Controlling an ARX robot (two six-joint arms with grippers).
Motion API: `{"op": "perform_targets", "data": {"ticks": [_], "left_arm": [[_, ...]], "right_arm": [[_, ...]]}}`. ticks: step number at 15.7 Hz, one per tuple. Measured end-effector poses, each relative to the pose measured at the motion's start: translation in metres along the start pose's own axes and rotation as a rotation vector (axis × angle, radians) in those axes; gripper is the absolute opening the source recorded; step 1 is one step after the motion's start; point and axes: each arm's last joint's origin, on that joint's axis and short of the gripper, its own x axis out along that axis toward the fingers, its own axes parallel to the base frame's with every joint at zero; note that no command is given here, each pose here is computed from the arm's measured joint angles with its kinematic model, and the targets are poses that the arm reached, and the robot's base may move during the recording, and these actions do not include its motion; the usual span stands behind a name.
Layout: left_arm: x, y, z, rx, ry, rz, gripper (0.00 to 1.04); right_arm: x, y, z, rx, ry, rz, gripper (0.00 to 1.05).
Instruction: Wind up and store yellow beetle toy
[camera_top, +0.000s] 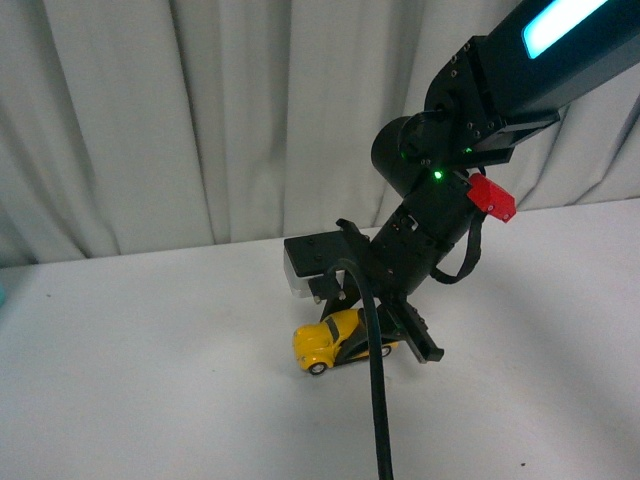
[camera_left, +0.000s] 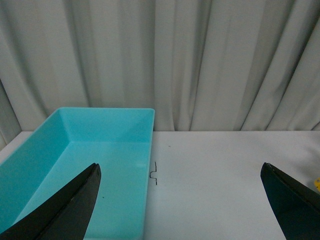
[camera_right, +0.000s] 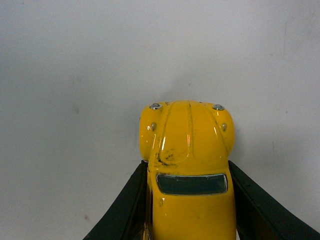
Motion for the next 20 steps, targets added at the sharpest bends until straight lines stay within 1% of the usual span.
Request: {"op": "perform_targets", "data": {"ticks": [2,5,12,16,20], "left_arm": [[0.000,0.000,0.000,0.000,0.000,0.000,0.98],[0.000,0.000,0.000,0.000,0.000,0.000,0.98],[0.000,0.000,0.000,0.000,0.000,0.000,0.98],[0.000,0.000,0.000,0.000,0.000,0.000,0.98],[0.000,0.000,0.000,0.000,0.000,0.000,0.98]], "right_arm": [[0.006,0.002,0.003,0.031,-0.003,-0.001,0.41],[0.016,0.012,-0.001,0.075,0.005,0.011,0.41],[0.014,0.020,-0.011,0.087,0.009,-0.024,0.41],[0.005,0.025,-0.030,0.109,0.000,-0.036,0.41],[-0.012,0.038,-0.057,0.147,0.004,-0.056,0.41]]}}
